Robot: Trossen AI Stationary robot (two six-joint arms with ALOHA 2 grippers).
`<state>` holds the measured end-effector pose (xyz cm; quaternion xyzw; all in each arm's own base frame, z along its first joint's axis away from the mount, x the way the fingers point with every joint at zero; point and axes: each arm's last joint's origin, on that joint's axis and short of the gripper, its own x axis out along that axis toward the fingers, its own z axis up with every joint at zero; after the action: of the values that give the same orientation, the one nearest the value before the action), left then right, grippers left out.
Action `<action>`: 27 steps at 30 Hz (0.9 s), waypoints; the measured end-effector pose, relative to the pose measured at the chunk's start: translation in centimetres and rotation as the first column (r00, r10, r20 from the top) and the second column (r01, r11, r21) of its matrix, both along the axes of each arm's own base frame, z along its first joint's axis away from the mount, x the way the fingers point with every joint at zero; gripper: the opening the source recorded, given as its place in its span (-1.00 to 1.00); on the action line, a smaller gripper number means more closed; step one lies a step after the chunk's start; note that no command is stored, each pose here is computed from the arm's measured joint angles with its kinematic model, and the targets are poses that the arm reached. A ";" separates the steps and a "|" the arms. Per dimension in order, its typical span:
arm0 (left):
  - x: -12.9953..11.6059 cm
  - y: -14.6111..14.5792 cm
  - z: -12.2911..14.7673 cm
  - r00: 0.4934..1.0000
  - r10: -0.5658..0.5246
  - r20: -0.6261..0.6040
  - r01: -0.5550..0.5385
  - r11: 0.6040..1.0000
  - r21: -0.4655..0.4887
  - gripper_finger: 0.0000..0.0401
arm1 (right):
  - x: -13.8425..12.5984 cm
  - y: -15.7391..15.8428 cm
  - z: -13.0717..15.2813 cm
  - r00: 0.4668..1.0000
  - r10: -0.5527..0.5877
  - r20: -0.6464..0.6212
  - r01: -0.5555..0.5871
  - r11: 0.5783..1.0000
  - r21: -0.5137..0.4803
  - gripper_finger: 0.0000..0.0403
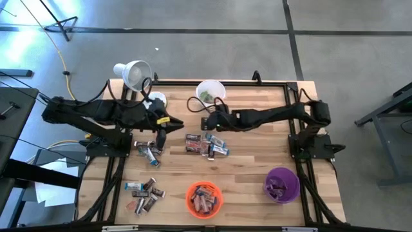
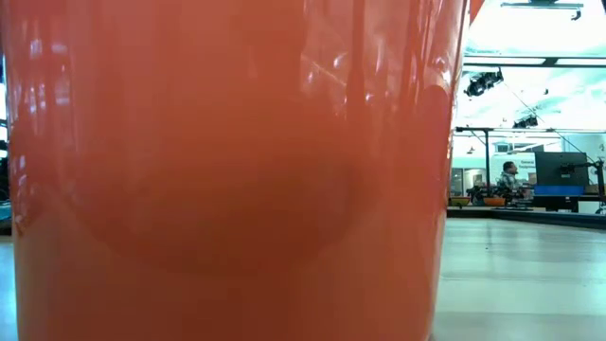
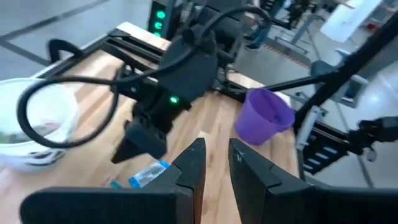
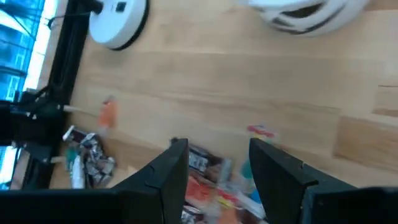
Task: Organize candy in baskets
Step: Put the blue gummy into the white bucket
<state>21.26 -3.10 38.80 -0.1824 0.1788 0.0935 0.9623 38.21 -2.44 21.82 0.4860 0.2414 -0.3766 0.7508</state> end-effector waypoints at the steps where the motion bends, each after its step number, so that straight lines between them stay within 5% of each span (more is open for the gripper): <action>1: -0.1 0.0 0.0 1.000 0.008 -0.003 -0.008 1.000 0.004 -0.72 | 0.4 0.0 -0.2 1.000 0.003 -0.025 -0.003 1.000 0.004 -0.18; 13: -0.3 0.1 -0.3 0.999 0.004 -0.046 -0.002 0.999 0.041 -0.72 | 4.6 0.0 -4.0 0.979 0.080 -0.188 -0.058 0.991 0.119 -0.18; 18: -0.6 0.1 -0.2 0.999 -0.004 -0.045 0.007 0.999 0.054 -0.72 | 3.9 -0.3 -4.7 0.941 0.080 -0.327 -0.037 0.990 0.134 -0.18; 27: -1.8 0.3 0.5 1.000 -0.022 -0.019 0.024 0.995 0.095 -0.72 | 3.7 -2.0 -4.6 0.942 0.053 -0.330 -0.010 0.991 0.130 -0.18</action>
<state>19.49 -2.76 39.28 -0.1334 0.1848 0.0923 0.9693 41.94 -4.44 17.26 0.4582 0.3959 -0.4252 0.6728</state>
